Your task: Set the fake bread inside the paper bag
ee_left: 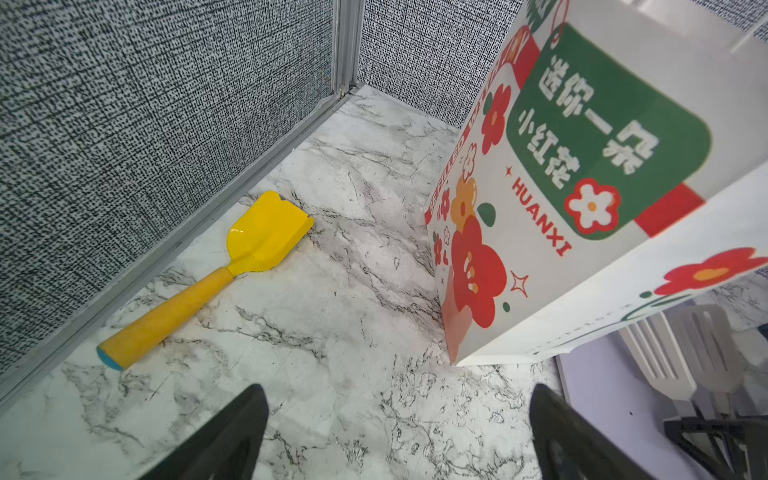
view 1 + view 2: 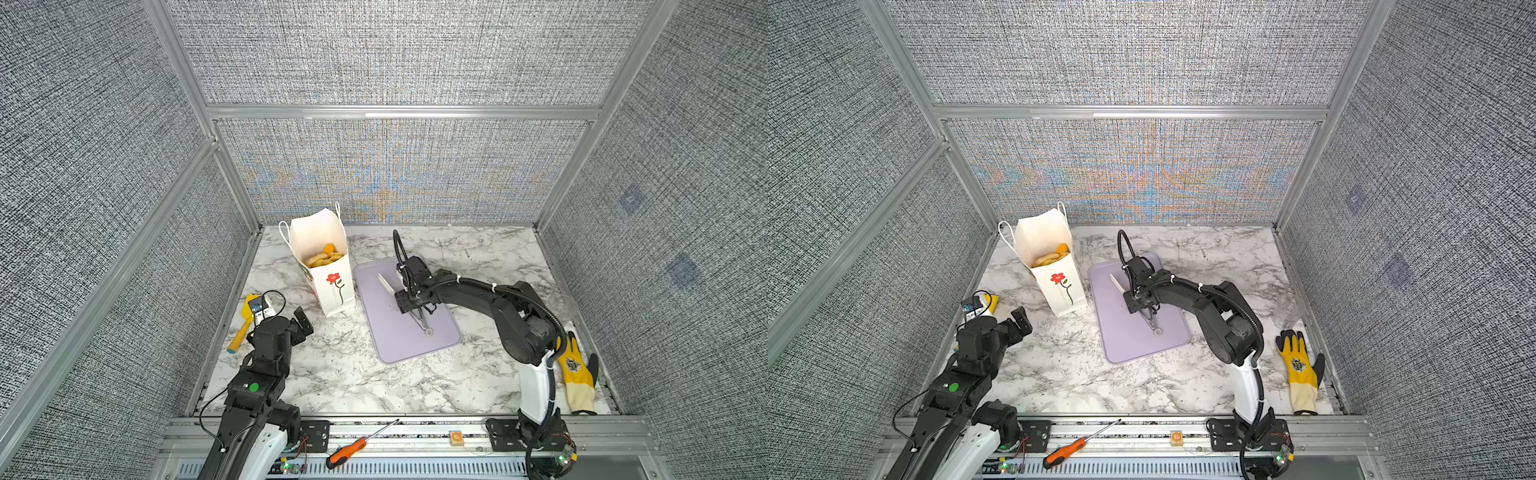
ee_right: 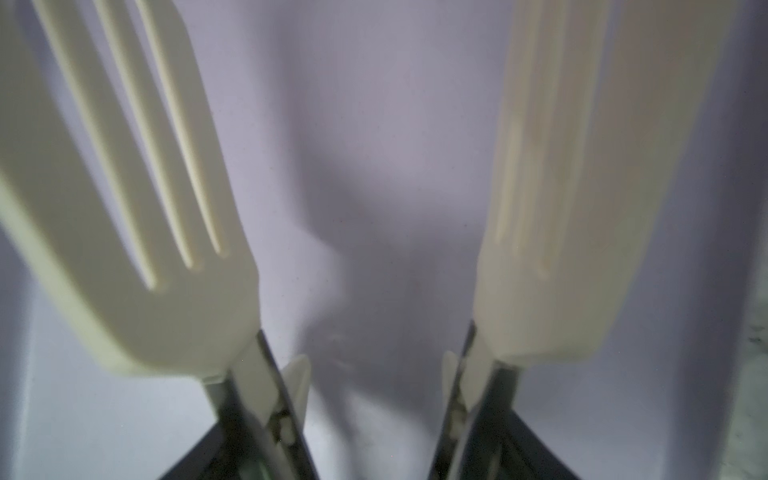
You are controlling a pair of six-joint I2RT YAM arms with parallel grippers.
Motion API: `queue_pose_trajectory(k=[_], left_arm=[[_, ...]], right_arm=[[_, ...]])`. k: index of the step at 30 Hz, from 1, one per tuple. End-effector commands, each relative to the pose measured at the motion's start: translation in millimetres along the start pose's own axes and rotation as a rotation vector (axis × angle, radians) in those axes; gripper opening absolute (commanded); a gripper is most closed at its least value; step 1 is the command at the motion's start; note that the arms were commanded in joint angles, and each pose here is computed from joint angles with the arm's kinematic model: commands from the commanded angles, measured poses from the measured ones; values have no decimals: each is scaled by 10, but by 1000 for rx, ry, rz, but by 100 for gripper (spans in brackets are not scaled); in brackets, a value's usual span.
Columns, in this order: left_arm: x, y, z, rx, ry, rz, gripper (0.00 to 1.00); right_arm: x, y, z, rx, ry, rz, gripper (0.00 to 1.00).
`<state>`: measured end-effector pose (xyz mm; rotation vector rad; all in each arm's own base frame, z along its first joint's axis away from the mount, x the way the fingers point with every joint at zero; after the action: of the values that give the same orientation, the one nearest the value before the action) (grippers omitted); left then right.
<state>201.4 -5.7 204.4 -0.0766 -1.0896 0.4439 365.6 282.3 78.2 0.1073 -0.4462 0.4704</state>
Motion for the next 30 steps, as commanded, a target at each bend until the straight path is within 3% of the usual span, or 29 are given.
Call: queue_pose_trajectory(k=[1,6,14,21,25,30], left_arm=[[41,11,-16,18,-30,25,99],[2,153,-19,102,-54,70,99],[-159,360,-72,194,-97,121,99],[-107,356,-200,209,-193,25,99],[-147,403,-351,286,-197,-44,100],[-22,326,-478,285,-287,-126,100]], right_arm=[[34,12,57,15,-6,-16,81],[102,-26,350,7,-75,-6,100],[181,-212,904,-83,-200,91,100],[-86,-1022,1089,-283,-399,25,99],[-425,-1507,1182,-432,-526,-4,100],[-794,-2013,1266,-500,-636,-107,99]])
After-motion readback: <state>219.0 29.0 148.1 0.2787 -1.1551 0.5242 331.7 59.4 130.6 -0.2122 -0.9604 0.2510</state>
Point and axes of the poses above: each gripper's point midway between its finger pads, its own z axis back along the fingers, its own y axis along the line the jaws close on, x = y × z, the point moved 5 cm from there along z, back along the fingers, and after that the axes turned 2 degrees about z, right-handed, at the moved point
